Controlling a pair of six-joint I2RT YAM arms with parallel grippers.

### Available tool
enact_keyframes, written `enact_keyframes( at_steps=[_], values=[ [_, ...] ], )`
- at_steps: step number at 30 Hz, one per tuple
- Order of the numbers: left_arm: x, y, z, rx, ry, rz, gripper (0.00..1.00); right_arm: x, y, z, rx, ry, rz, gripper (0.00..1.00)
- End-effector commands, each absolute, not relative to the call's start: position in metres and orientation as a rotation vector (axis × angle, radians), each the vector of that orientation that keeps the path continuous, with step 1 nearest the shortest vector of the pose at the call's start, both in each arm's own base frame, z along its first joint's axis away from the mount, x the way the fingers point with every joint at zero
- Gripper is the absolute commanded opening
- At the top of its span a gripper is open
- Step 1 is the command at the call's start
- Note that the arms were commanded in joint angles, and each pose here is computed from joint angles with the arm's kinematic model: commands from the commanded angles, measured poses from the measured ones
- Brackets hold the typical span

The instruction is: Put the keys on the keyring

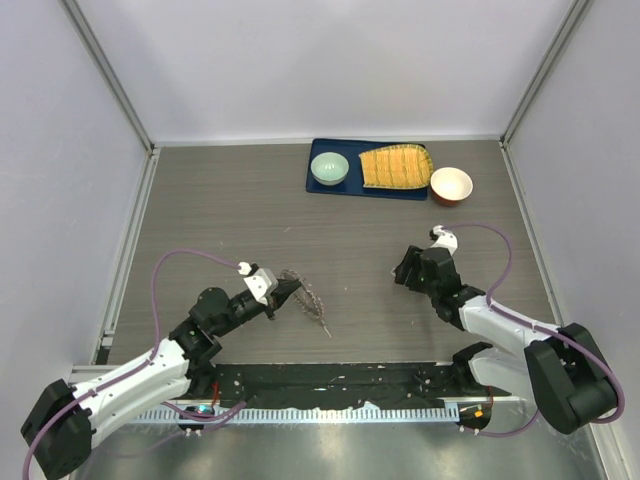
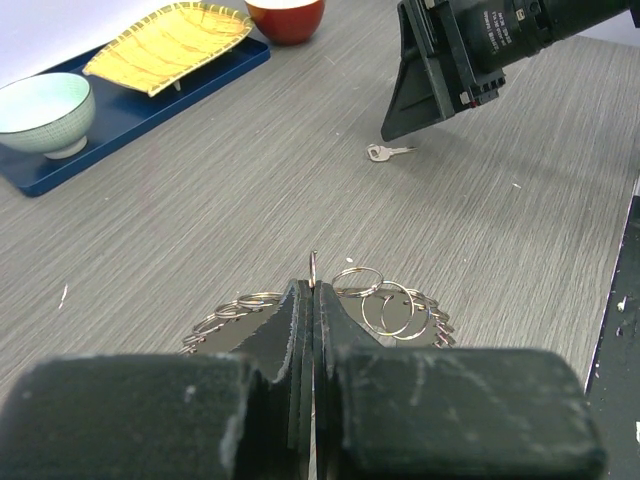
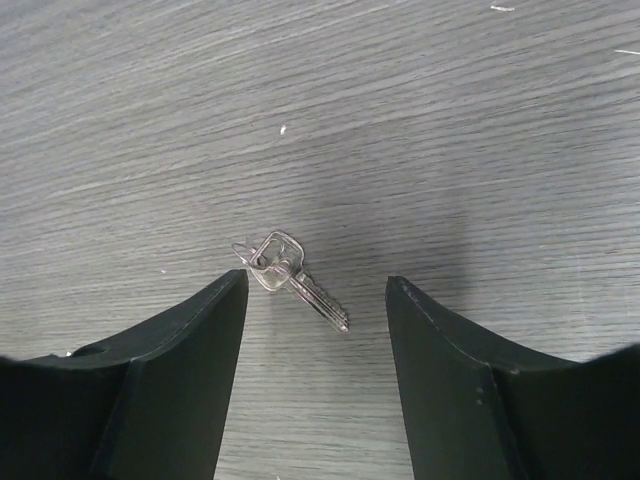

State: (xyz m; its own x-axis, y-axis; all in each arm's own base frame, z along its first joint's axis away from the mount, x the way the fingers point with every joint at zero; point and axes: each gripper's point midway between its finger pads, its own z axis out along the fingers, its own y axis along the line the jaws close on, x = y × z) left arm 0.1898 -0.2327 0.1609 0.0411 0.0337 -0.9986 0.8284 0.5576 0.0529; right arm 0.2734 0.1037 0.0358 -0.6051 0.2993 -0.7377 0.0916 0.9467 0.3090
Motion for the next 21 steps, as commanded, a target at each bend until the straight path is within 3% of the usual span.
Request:
enact_keyframes(
  at_steps=[1, 21],
  values=[
    [0.194, -0.235, 0.191, 0.771, 1.333, -0.720, 0.00, 0.295, 0.107, 0.061, 0.376, 2.067, 0.377, 0.65],
    [0.193, -0.237, 0.189, 0.786, 1.341, -0.729, 0.00, 0.281, 0.123, 0.037, 0.349, 2.172, 0.464, 0.66]
  ],
)
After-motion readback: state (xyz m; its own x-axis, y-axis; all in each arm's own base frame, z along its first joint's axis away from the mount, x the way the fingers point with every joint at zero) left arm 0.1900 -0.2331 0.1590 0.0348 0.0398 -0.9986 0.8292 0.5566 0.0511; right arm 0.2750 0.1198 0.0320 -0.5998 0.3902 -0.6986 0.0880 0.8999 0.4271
